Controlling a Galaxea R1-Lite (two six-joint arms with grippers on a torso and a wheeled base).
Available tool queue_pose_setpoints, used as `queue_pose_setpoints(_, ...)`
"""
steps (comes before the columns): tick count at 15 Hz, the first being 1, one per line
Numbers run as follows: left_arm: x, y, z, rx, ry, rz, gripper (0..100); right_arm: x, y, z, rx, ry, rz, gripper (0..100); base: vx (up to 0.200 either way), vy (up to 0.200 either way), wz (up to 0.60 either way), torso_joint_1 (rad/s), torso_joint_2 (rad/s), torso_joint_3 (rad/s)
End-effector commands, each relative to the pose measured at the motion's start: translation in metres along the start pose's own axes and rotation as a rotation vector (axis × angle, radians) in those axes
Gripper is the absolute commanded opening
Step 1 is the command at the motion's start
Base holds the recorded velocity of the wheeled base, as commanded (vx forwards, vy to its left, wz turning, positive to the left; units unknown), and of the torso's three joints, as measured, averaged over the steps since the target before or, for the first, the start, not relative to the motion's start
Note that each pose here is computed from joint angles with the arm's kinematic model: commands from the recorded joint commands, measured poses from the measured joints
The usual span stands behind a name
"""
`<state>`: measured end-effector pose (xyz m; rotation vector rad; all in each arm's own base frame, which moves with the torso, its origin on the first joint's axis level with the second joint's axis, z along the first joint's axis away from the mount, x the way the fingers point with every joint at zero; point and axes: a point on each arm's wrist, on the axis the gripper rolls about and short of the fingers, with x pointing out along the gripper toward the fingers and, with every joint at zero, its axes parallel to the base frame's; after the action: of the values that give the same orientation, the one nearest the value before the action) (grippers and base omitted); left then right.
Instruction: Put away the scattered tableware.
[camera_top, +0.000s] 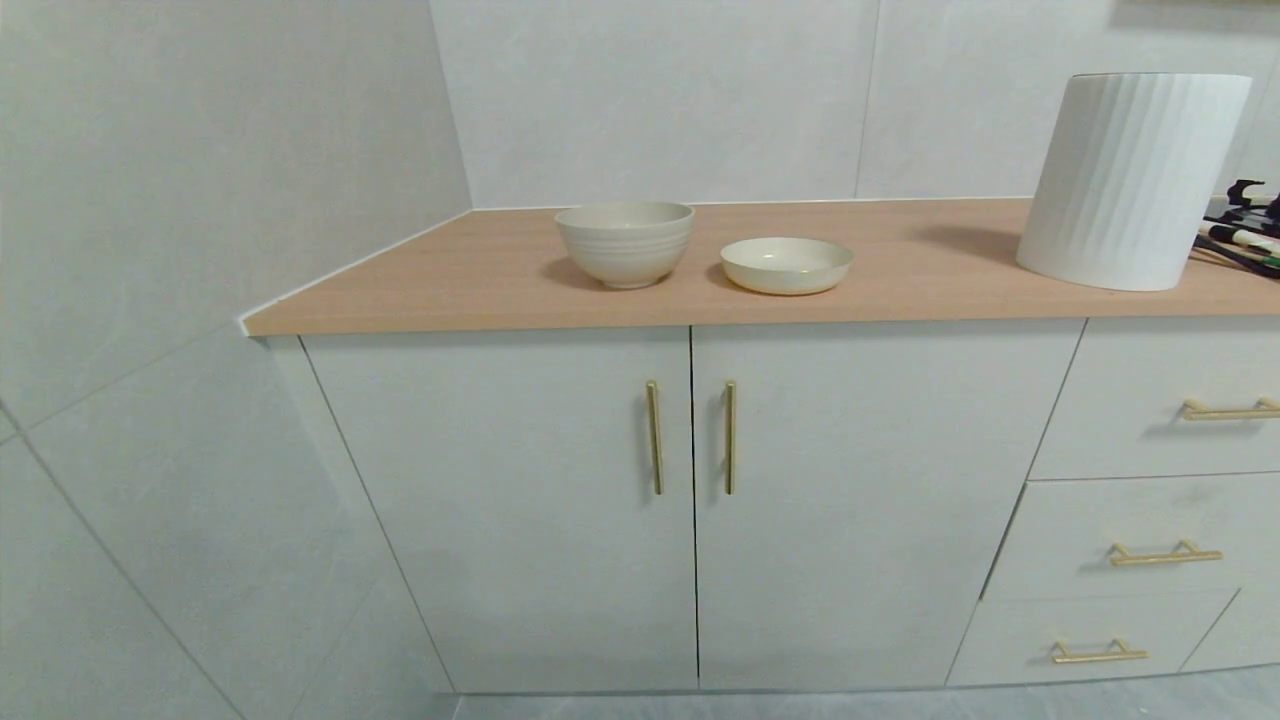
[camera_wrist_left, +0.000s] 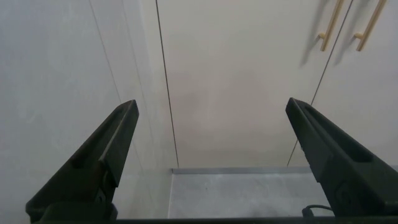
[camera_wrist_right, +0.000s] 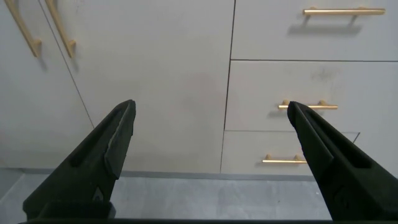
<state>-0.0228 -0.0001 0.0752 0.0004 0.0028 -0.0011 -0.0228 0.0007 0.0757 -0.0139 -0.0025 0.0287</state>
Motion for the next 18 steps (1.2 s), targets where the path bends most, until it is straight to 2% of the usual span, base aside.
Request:
queue_pose_setpoints(1, 0.0, 0.0, 0.0, 0.0, 0.0, 0.001, 100, 0.0, 0.0, 0.0, -0.003, -0.001, 0.0, 100, 0.0, 0.0, 0.0, 0.0, 0.0, 0.0)
queue_pose_setpoints(3, 0.0, 0.0, 0.0, 0.0, 0.0, 0.001, 100, 0.0, 0.0, 0.002, -0.006, -0.005, 0.0, 100, 0.0, 0.0, 0.0, 0.0, 0.0, 0.0)
queue_pose_setpoints(4, 0.0, 0.0, 0.0, 0.0, 0.0, 0.001, 100, -0.008, 0.0, 0.028, 0.005, -0.107, 0.029, 100, 0.0, 0.0, 0.0, 0.0, 0.0, 0.0)
queue_pose_setpoints(5, 0.0, 0.0, 0.0, 0.0, 0.0, 0.0, 100, -0.014, 0.001, 0.052, 0.054, -0.129, 0.104, 100, 0.0, 0.0, 0.0, 0.0, 0.0, 0.0)
queue_pose_setpoints(6, 0.0, 0.0, 0.0, 0.0, 0.0, 0.0, 100, -0.012, 0.002, 0.055, 0.055, -0.075, 0.146, 100, 0.0, 0.0, 0.0, 0.0, 0.0, 0.0)
queue_pose_setpoints(8, 0.0, 0.0, 0.0, -0.002, 0.0, 0.001, 100, 0.0, 0.005, 0.051, 0.068, 0.082, 0.318, 100, 0.0, 0.0, 0.0, 0.0, 0.0, 0.0)
queue_pose_setpoints(10, 0.0, 0.0, 0.0, 0.0, 0.0, 0.001, 100, 0.016, 0.006, 0.057, 0.078, 0.192, 0.384, 100, 0.0, 0.0, 0.0, 0.0, 0.0, 0.0)
queue_pose_setpoints(12, 0.0, 0.0, 0.0, 0.001, 0.0, 0.0, 100, 0.035, 0.008, 0.073, 0.08, 0.242, 0.515, 100, 0.0, 0.0, 0.0, 0.0, 0.0, 0.0)
queue_pose_setpoints(14, 0.0, 0.0, 0.0, 0.001, 0.0, 0.0, 100, 0.061, 0.013, 0.088, 0.095, 0.316, 0.569, 100, 0.0, 0.0, 0.0, 0.0, 0.0, 0.0)
queue_pose_setpoints(16, 0.0, 0.0, 0.0, 0.001, 0.0, 0.0, 100, 0.116, 0.03, 0.11, 0.095, 0.424, 0.657, 100, 0.0, 0.0, 0.0, 0.0, 0.0, 0.0)
queue_pose_setpoints(18, 0.0, 0.0, 0.0, 0.001, 0.0, 0.0, 100, 0.163, 0.054, 0.126, 0.085, 0.419, 0.742, 100, 0.0, 0.0, 0.0, 0.0, 0.0, 0.0)
